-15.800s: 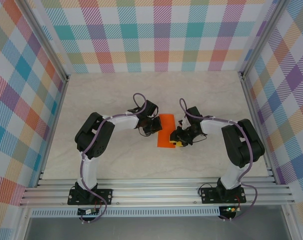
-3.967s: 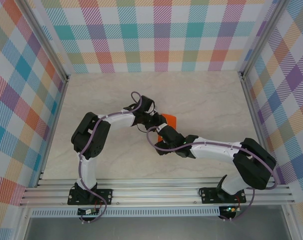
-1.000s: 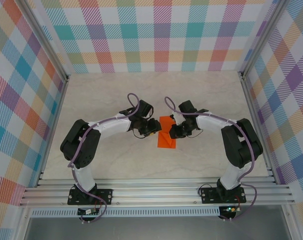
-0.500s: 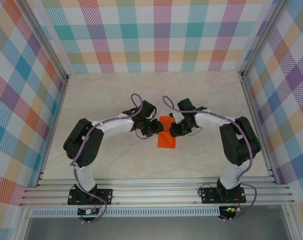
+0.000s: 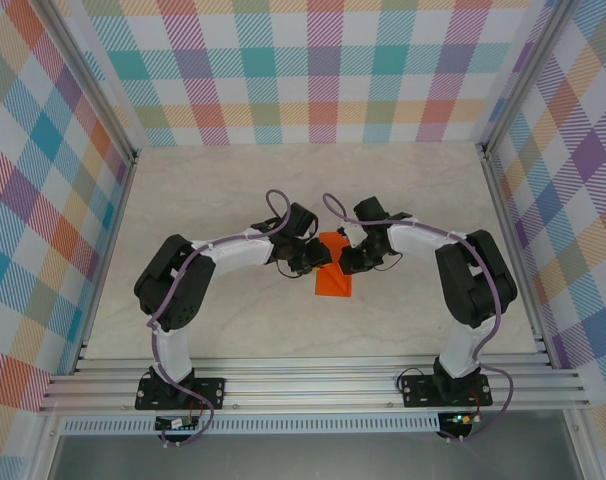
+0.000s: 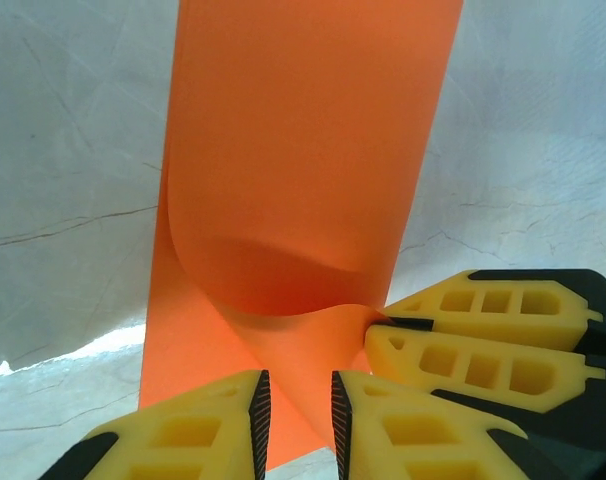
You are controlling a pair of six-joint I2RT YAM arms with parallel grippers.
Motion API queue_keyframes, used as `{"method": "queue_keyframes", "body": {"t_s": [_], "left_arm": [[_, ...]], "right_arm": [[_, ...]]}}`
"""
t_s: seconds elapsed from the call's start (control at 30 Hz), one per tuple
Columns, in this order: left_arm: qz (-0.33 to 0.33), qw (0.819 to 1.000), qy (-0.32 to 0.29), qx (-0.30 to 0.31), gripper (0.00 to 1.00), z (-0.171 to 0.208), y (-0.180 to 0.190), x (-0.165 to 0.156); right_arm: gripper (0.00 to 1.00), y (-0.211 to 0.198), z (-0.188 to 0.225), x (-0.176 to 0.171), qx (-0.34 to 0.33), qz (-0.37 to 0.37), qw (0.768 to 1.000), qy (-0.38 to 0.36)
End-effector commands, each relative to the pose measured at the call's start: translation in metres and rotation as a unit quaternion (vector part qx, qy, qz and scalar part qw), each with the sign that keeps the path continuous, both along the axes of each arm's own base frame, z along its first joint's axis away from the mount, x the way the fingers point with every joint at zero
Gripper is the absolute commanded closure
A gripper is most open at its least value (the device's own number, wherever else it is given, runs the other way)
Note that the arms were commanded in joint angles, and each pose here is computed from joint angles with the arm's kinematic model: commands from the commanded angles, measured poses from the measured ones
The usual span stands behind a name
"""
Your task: Fold a paper plane with a square sheet of paper (pick it up from the middle)
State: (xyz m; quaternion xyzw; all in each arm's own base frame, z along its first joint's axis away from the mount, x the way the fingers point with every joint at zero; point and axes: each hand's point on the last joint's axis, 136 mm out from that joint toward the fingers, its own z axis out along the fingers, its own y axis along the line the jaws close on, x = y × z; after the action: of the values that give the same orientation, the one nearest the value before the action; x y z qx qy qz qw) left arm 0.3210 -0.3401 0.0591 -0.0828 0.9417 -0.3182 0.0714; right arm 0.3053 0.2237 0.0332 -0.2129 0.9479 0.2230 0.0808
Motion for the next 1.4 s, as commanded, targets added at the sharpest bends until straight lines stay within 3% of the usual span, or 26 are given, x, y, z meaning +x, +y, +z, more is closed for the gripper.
{"method": "queue_keyframes", "body": {"t_s": [0.0,1.07,1.37], "left_arm": [[0.002,1.000,-0.002,-0.010,0.75,0.001,-0.008,0.001],[0.008,0.999,0.005,-0.034,0.77,-0.008,-0.025,0.011],[0.014,0.999,0.007,-0.028,0.77,-0.013,-0.023,0.011]], "right_arm": [[0.87,-0.001,0.001,0.006,-0.001,0.009,1.000,-0.003],[0.85,-0.008,-0.004,0.016,-0.011,-0.011,1.000,0.010],[0.70,0.006,0.021,0.005,0.063,-0.023,0.997,0.025]]}}
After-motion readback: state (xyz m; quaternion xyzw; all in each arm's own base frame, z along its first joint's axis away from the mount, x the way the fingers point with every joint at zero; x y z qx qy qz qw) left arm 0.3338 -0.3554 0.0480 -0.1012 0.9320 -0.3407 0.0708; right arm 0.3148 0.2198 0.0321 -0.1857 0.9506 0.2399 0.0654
